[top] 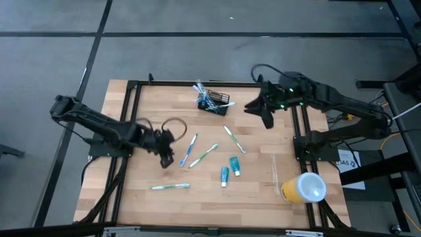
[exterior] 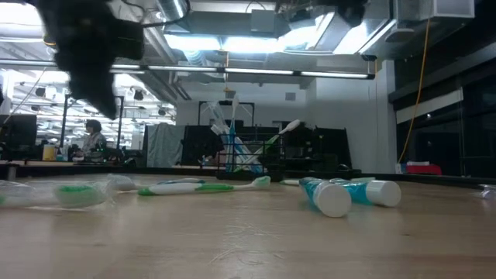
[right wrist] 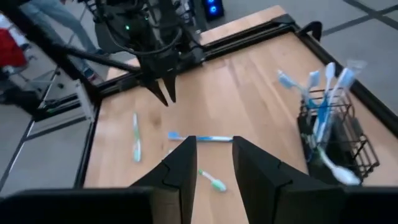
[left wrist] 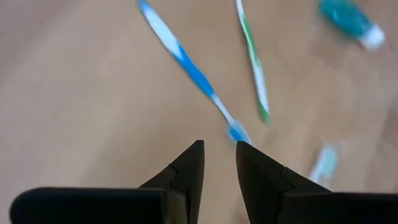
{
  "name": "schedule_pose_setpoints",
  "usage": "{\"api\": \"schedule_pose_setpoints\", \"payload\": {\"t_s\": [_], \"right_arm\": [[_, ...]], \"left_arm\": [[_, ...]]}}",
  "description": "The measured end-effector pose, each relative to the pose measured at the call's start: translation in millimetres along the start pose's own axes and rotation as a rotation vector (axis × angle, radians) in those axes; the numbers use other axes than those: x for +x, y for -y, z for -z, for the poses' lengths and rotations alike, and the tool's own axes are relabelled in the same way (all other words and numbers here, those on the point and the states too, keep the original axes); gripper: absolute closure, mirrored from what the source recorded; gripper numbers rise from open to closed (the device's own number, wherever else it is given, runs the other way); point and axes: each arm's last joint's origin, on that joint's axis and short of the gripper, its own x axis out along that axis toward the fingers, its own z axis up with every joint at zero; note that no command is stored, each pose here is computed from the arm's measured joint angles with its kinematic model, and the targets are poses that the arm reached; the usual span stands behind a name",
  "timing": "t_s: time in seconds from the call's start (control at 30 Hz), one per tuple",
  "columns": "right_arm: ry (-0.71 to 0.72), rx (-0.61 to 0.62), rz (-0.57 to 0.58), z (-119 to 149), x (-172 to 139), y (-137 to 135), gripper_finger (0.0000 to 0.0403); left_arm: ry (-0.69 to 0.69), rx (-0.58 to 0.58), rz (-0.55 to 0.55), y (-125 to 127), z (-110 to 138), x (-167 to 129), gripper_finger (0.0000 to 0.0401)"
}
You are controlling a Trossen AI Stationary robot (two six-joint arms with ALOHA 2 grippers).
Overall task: Pick & Place toothbrushing station
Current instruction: Put the blue toothbrush into the wire organizer
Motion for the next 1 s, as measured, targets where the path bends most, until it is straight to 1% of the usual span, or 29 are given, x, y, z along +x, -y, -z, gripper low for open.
{"api": "schedule_pose_setpoints", "payload": {"t_s": [0.1, 0.23, 0.3, 0.4, 0.53, 0.63, 0.7, 0.77, 1.0], "right_arm": [[0.014, -0.022, -0.008, 4, -13, -13, 0.0298], [0.042, -0.056, -0.003, 8, -27, -26, 0.0298], [0.054, -0.070, -0.004, 10, -32, -31, 0.0298], [0.068, -0.087, -0.013, 12, -39, -38, 0.0298], [0.079, -0.091, -0.030, 15, -44, -45, 0.0298], [0.081, -0.090, -0.055, 16, -48, -49, 0.0298], [0.079, -0.087, -0.067, 17, -49, -51, 0.0298], [0.078, -0.080, -0.065, 18, -50, -53, 0.0298], [0.075, -0.075, -0.079, 20, -52, -57, 0.0298]], "left_arm": [[-0.010, -0.043, 0.029, 19, 17, 3, 0.0313], [0.069, -0.184, 0.057, 40, 31, 9, 0.0313], [0.096, -0.276, 0.038, 46, 36, 18, 0.0313], [0.123, -0.368, 0.014, 54, 44, 35, 0.0313], [0.145, -0.490, -0.057, 58, 57, 58, 0.0313], [0.203, -0.576, -0.072, 60, 63, 68, 0.0313], [0.243, -0.607, -0.058, 62, 63, 73, 0.0313], [0.254, -0.618, -0.046, 64, 63, 76, 0.0313], [0.268, -0.614, -0.053, 64, 63, 79, 0.0313]]}}
